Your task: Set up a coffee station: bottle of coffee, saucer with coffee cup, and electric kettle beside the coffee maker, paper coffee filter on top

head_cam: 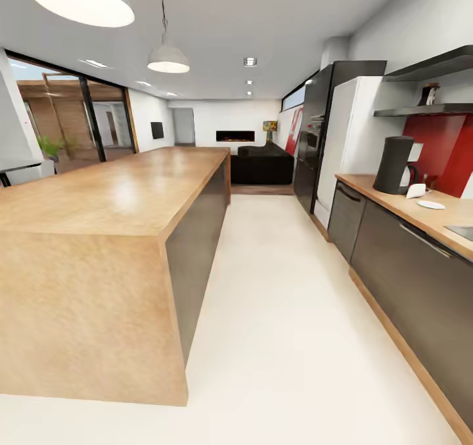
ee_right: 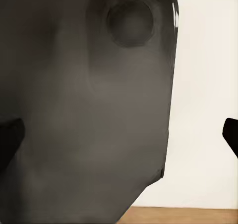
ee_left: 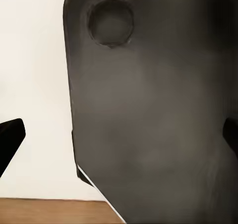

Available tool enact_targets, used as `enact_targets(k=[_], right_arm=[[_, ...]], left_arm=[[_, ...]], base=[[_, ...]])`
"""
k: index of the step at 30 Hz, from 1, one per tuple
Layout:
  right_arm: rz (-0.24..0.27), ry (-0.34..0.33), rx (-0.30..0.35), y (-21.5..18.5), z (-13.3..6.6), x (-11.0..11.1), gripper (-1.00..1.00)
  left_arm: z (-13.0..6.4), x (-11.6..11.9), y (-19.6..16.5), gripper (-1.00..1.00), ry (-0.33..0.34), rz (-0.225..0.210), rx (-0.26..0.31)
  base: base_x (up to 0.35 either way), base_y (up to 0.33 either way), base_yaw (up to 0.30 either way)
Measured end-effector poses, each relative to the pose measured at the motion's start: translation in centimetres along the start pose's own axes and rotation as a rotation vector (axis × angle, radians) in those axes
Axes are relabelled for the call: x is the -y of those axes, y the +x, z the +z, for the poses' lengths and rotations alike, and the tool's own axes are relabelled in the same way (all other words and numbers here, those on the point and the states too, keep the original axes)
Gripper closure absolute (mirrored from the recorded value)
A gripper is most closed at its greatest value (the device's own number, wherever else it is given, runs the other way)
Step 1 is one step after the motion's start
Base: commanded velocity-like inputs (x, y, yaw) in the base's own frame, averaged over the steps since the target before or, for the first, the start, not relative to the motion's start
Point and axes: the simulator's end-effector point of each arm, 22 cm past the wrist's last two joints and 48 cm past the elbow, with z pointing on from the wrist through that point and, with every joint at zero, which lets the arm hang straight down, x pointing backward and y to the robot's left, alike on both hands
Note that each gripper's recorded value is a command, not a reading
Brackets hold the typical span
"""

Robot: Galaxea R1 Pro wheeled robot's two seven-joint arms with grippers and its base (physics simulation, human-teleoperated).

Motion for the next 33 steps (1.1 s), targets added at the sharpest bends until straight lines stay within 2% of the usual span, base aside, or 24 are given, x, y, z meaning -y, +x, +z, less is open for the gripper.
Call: enact_targets(k=[8, 15, 33], right_arm=[[0.002, -0.038, 0.047, -2.0, -0.1, -3.0, -1.00], [0.006, -0.041, 0.092, -4.1, -0.2, -3.1, -1.00], [0.008, -0.042, 0.094, -4.1, -0.2, -3.2, -1.00]], left_arm=[[0.0, 0.5, -0.1, -1.00, 0.006, -0.005, 0.008], [0.0, 0.5, -0.2, -1.00, 0.006, -0.007, 0.008], [0.0, 0.5, -0.2, -1.00, 0.005, -0.009, 0.008]], base=[[0.000, 0.000, 0.000], [0.000, 0.000, -0.027], [0.000, 0.000, -0.237]])
